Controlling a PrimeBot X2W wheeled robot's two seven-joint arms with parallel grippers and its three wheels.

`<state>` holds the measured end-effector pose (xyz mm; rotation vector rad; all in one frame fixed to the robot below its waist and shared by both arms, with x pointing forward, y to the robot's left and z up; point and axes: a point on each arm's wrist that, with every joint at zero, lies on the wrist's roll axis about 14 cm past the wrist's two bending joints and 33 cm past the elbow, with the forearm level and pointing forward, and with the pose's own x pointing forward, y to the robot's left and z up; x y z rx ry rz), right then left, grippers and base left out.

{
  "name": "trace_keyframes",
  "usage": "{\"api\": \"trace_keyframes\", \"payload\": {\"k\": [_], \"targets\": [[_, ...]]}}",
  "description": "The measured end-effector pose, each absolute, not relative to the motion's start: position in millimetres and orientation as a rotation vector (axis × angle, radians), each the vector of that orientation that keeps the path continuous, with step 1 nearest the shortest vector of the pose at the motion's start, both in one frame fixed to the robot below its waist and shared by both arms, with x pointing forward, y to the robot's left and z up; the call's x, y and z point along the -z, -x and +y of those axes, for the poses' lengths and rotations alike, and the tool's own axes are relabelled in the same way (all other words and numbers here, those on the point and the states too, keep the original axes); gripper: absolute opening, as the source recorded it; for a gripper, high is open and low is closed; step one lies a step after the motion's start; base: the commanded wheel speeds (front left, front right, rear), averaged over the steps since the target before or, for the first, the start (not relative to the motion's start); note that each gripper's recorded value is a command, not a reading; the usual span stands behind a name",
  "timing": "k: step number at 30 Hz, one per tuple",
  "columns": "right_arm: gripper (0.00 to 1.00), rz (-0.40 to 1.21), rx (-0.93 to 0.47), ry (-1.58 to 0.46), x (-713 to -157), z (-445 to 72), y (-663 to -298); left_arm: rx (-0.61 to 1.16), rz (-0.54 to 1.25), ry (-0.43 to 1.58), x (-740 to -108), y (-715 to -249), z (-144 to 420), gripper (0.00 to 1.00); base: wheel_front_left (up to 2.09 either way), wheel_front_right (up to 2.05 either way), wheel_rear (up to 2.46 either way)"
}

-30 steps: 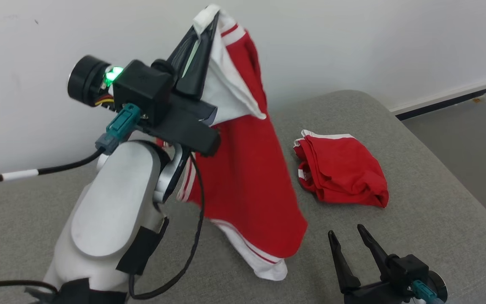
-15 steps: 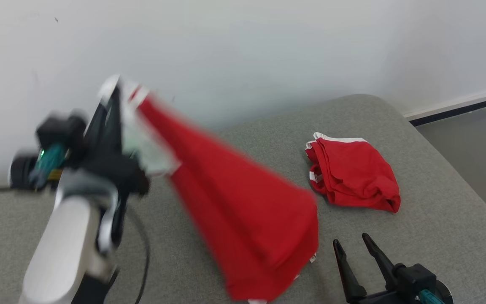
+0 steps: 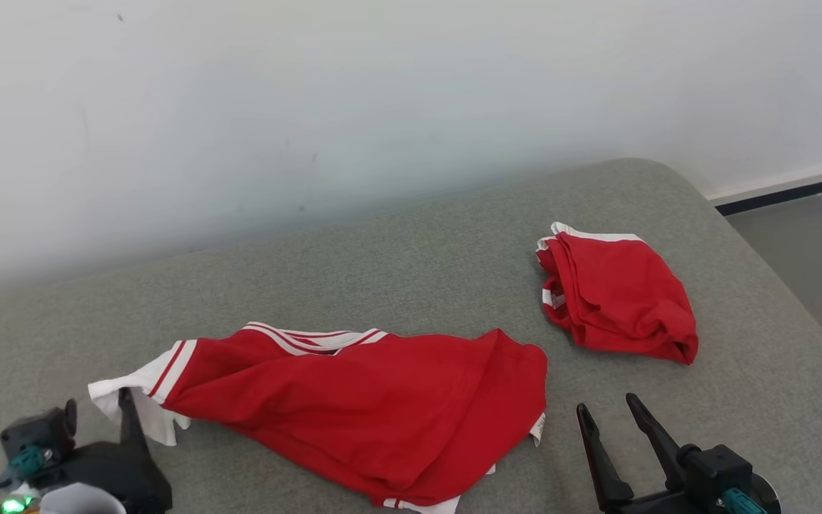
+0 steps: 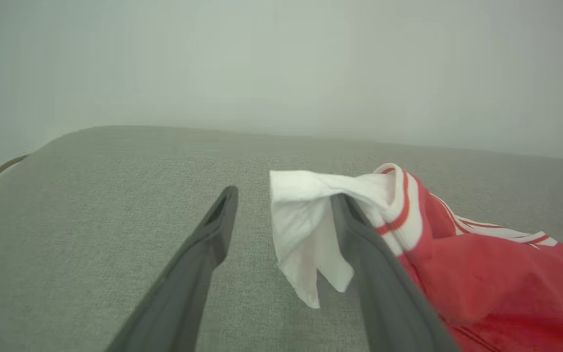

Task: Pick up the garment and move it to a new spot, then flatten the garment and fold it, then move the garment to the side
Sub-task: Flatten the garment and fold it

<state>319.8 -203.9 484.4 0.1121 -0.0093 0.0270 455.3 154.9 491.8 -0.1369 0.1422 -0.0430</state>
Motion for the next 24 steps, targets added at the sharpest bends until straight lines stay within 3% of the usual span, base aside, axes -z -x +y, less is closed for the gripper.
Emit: {"api": "trace_keyframes", "payload": {"k": [8,13,24], "targets": [[1.0,-0.005,-0.053,-0.118,-482,-194,-320,-0.078,0.223,0.097,-464,-429,193,1.0,0.0,0.0,0.0],[1.0,-0.01,-0.058,-0.12,-484,-192,-321,0.25,0.206,0.028,-461,-410,116,1.0,0.0,0.0,0.0],[1.0,-0.002,-0.029,-0.118,-482,-200,-320,0.688,0.252,-0.015,-458,-360,-22,1.0,0.0,0.0,0.0]]}}
